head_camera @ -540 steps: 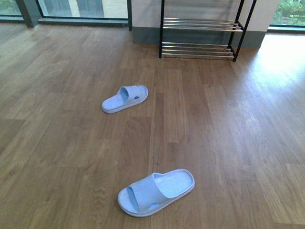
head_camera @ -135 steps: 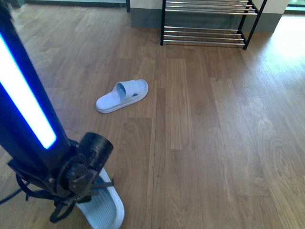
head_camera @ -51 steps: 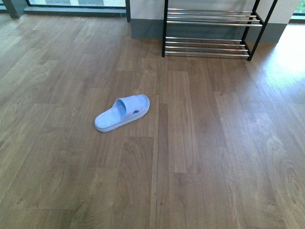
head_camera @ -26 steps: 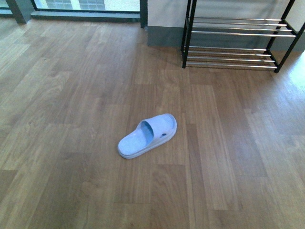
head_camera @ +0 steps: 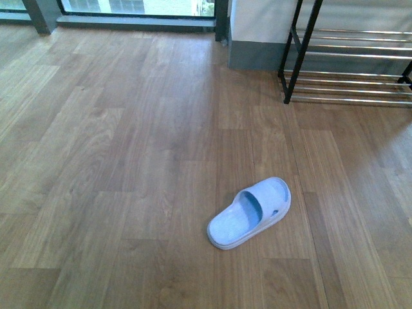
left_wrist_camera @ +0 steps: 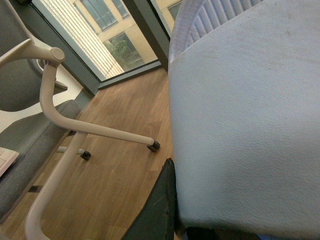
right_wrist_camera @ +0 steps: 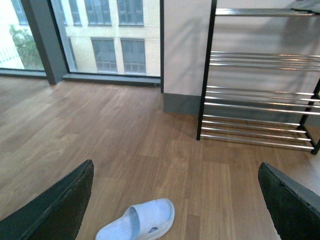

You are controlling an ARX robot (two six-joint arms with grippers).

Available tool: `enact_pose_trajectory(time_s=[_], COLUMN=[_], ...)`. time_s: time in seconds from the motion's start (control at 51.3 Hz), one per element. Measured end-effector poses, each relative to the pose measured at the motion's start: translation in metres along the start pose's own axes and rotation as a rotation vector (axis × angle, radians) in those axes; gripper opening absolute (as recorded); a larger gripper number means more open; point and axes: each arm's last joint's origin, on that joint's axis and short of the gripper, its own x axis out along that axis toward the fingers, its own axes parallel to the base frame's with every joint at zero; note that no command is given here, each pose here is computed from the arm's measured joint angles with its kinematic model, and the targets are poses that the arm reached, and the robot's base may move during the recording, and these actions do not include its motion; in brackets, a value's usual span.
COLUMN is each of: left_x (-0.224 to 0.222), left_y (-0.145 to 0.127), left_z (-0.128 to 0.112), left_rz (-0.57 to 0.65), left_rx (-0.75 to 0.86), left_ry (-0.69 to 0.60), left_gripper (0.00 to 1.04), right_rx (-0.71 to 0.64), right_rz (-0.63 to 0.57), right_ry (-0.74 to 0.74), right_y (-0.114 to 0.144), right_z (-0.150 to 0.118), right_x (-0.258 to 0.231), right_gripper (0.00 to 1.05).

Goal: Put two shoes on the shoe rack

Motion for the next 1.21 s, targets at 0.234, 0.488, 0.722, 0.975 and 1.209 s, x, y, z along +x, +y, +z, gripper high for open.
enact_pose_trajectory(time_s=[0.234, 0.488, 0.722, 0.975, 1.209], left_x=[0.000, 0.000, 0.000, 0.000, 0.000], left_y=[0.000, 0.000, 0.000, 0.000, 0.000], left_z=[0.000, 0.000, 0.000, 0.000, 0.000], left_rz=[-0.002, -0.003, -0.003, -0.005, -0.004], left_rx=[0.000, 0.000, 0.000, 0.001, 0.001], left_ry=[-0.001, -0.001, -0.001, -0.001, -0.001], left_gripper=[0.02, 0.02, 0.02, 0.02, 0.02], right_rx=[0.000, 0.000, 0.000, -0.090, -0.144], right_rz=[-0.001, -0.003, -0.003, -0.085, -0.170], right_ry=[0.000, -0.001, -0.001, 0.306, 0.596], right_y=[0.000, 0.000, 0.000, -0.011, -0.034], right_z=[0.000, 0.000, 0.000, -0.013, -0.072], right_x=[0.000, 0.000, 0.000, 0.019, 0.106], right_gripper=[0.95, 0.95, 0.95, 0.95, 0.95])
